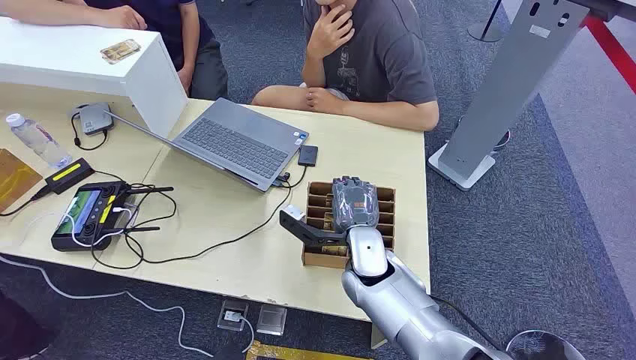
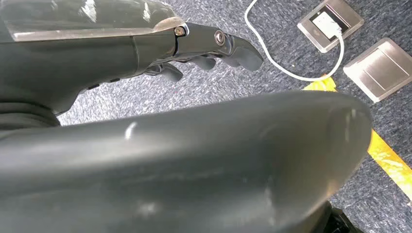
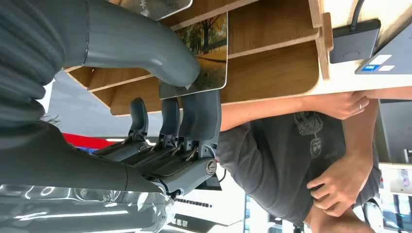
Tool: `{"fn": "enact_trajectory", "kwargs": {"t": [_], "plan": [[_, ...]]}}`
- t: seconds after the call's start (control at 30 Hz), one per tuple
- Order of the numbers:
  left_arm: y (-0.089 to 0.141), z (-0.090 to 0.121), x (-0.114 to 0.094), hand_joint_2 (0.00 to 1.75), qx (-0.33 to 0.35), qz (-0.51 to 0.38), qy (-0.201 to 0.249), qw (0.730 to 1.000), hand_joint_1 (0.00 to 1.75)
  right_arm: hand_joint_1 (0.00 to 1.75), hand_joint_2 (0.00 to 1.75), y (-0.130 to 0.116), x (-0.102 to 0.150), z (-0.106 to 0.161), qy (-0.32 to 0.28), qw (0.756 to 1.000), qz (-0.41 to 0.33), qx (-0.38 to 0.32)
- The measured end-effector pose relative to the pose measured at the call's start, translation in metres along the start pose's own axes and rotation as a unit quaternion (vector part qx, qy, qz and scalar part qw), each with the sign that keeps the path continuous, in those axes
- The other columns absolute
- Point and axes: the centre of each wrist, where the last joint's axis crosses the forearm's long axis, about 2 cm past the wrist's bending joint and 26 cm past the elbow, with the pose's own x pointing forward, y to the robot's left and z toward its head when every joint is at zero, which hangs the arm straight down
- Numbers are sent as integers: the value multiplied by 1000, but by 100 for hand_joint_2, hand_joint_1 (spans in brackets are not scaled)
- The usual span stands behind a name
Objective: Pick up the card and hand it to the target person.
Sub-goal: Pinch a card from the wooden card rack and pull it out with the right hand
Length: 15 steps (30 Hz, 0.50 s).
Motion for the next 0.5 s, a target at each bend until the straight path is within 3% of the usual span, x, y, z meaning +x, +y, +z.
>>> {"fn": "enact_trajectory", "kwargs": {"t": [0.27, 0.5], "plan": [[0, 0, 0, 0, 0, 0, 0, 1000, 0, 115, 175, 0, 1, 0, -7, 1000, 4, 8], [0, 0, 0, 0, 0, 0, 0, 1000, 0, 130, 175, 0, 4, 0, -10, 1000, 3, 11]]}}
